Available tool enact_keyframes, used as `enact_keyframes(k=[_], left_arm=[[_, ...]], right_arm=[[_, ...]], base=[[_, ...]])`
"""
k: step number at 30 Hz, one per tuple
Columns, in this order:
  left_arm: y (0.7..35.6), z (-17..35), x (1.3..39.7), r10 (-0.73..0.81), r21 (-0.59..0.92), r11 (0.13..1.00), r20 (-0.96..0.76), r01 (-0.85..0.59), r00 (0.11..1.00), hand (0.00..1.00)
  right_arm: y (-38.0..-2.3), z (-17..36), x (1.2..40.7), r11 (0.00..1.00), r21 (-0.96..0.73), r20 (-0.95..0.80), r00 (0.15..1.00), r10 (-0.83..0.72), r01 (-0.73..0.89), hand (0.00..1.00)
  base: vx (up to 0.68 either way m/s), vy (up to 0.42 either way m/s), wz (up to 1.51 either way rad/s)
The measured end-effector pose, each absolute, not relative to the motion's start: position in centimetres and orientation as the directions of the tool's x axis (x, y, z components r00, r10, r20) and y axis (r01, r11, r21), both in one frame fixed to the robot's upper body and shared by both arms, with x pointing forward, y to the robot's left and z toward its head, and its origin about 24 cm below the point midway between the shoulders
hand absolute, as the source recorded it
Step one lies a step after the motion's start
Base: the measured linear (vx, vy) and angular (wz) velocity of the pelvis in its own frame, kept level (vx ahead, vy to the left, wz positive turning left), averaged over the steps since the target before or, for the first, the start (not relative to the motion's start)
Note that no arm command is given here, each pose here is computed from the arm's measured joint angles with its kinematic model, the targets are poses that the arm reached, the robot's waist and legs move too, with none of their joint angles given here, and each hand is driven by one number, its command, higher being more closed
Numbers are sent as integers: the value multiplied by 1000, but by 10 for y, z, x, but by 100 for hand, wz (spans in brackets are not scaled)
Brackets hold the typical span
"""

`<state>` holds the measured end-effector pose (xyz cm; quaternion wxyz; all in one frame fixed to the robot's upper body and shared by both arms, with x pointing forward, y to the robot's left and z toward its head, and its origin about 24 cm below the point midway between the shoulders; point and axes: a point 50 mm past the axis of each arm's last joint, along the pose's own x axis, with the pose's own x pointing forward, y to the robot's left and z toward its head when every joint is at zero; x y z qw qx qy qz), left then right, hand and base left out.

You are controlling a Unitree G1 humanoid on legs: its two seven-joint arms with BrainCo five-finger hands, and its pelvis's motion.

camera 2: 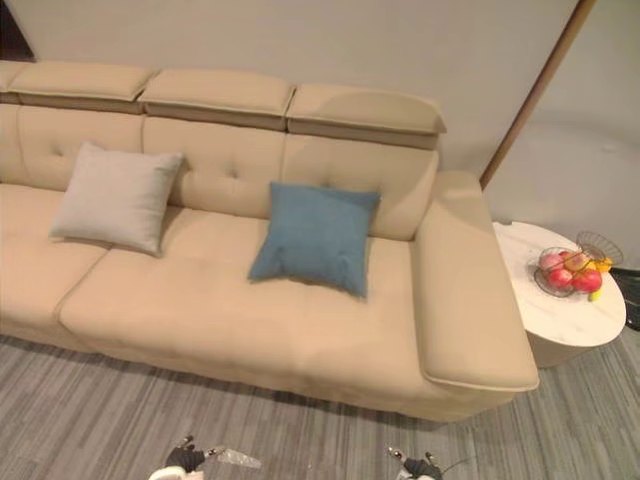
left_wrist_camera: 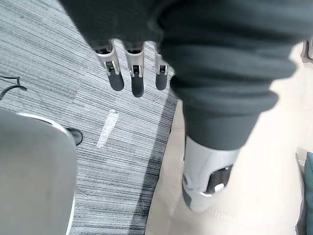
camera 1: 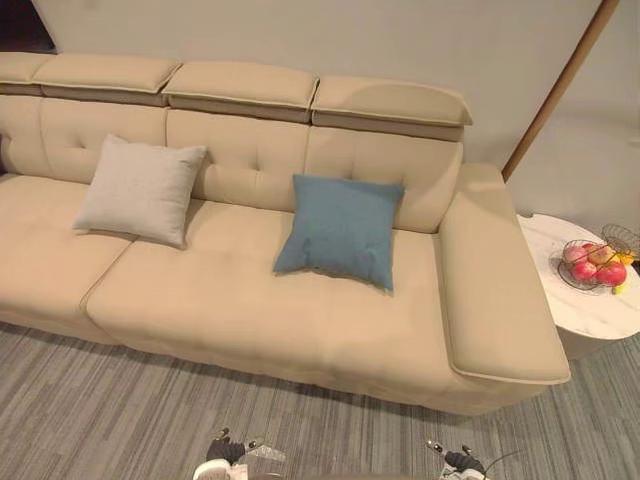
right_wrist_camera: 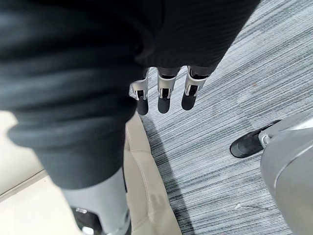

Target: Pick up cushions and gather them together orderly.

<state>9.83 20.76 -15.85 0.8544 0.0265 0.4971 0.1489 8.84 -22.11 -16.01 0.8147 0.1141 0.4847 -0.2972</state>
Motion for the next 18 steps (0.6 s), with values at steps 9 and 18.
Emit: enact_keyframes(k=[9,18], left_arm=[[205,-160,95,260,182,961,-851,-209,456,0],[200,-160,100,217,166,975,-853,-148,475,0]], right_arm=[[-221,-162,79,824,-137,-870,331,-366,550,0],[-221,-166,61,833,-169,-893,277,-356,527,0]], base=[[-99,-41,4],[-52,-2,-14]])
